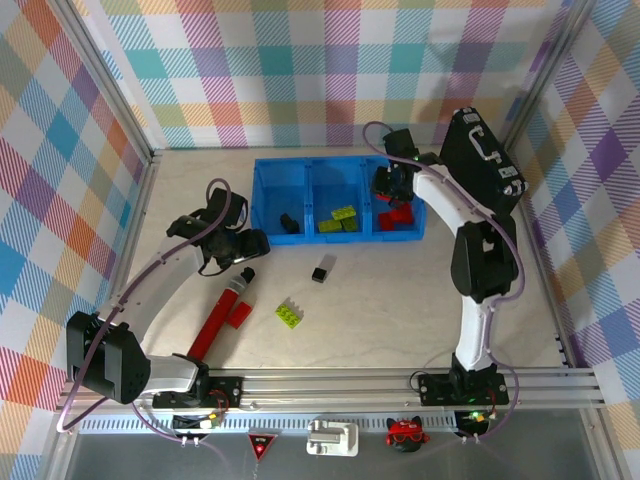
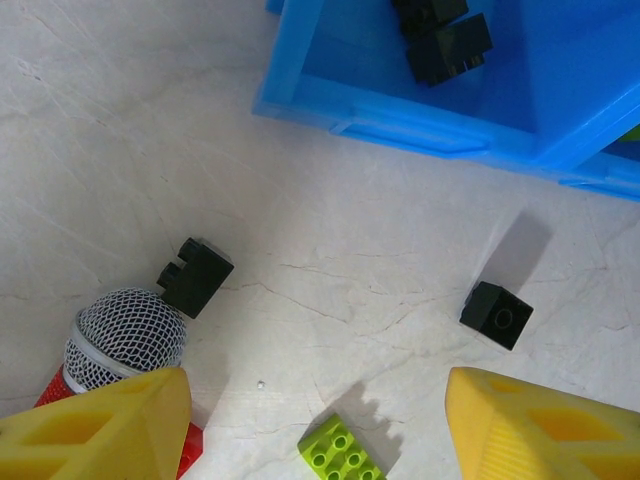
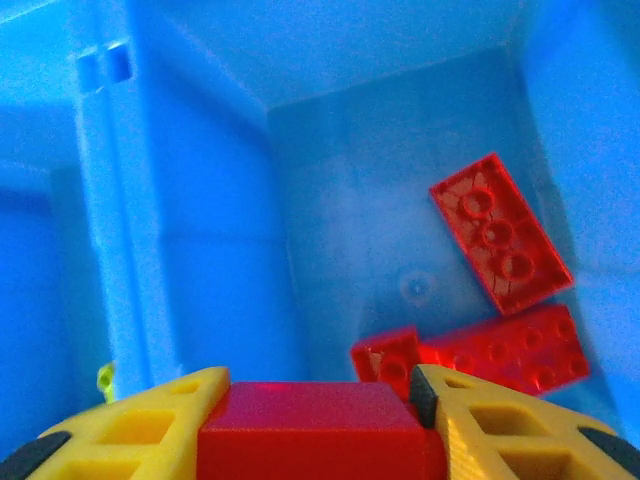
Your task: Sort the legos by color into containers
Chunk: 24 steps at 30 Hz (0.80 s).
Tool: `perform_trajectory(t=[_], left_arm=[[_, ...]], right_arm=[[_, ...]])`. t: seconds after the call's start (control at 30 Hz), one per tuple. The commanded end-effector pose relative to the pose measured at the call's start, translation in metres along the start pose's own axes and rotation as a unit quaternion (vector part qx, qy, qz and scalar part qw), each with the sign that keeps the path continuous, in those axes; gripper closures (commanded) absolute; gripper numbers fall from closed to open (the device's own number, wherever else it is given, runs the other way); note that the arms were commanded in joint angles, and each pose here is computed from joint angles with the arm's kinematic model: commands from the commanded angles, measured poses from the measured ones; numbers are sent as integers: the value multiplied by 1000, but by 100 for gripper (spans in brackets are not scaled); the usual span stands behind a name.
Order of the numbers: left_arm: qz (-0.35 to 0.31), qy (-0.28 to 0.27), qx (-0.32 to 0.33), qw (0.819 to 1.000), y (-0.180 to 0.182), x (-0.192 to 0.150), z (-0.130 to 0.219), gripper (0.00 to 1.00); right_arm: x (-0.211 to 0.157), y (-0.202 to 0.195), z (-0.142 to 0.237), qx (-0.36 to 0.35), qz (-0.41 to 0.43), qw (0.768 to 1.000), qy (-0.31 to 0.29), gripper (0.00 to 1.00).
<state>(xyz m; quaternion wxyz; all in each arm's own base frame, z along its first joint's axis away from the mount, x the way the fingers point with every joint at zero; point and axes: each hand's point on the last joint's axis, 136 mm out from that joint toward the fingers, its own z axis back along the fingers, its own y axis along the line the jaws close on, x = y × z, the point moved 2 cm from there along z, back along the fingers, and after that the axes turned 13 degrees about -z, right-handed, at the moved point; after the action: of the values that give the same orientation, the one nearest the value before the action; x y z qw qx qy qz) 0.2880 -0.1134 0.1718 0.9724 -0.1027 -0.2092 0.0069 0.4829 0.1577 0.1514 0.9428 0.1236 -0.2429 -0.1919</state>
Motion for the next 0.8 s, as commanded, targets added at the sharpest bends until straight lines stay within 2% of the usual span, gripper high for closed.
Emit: perform_trajectory(t=[0.0,0.2,0.37,0.6,0.77], left_arm=[[-8,1,4,1000,-1,-2,10,32],[-7,4,10,1000,1,-10,12,32],[-4,9,12,1000,2,-17,11,32],[-16,16,35,999,1,-28,13,32],[-23,27,46,998,-2,-42,10,32]], right_arm=[[7,-3,-14,1,-5,1000,18,55],[10,-12,-43,-12,-18,999,35,54],[8,-16,-52,-24,-16,999,38,49],[17,-14,-33,-23,-12,999,21,44],[25,-5,-2,-3,-12,1000,5,44]])
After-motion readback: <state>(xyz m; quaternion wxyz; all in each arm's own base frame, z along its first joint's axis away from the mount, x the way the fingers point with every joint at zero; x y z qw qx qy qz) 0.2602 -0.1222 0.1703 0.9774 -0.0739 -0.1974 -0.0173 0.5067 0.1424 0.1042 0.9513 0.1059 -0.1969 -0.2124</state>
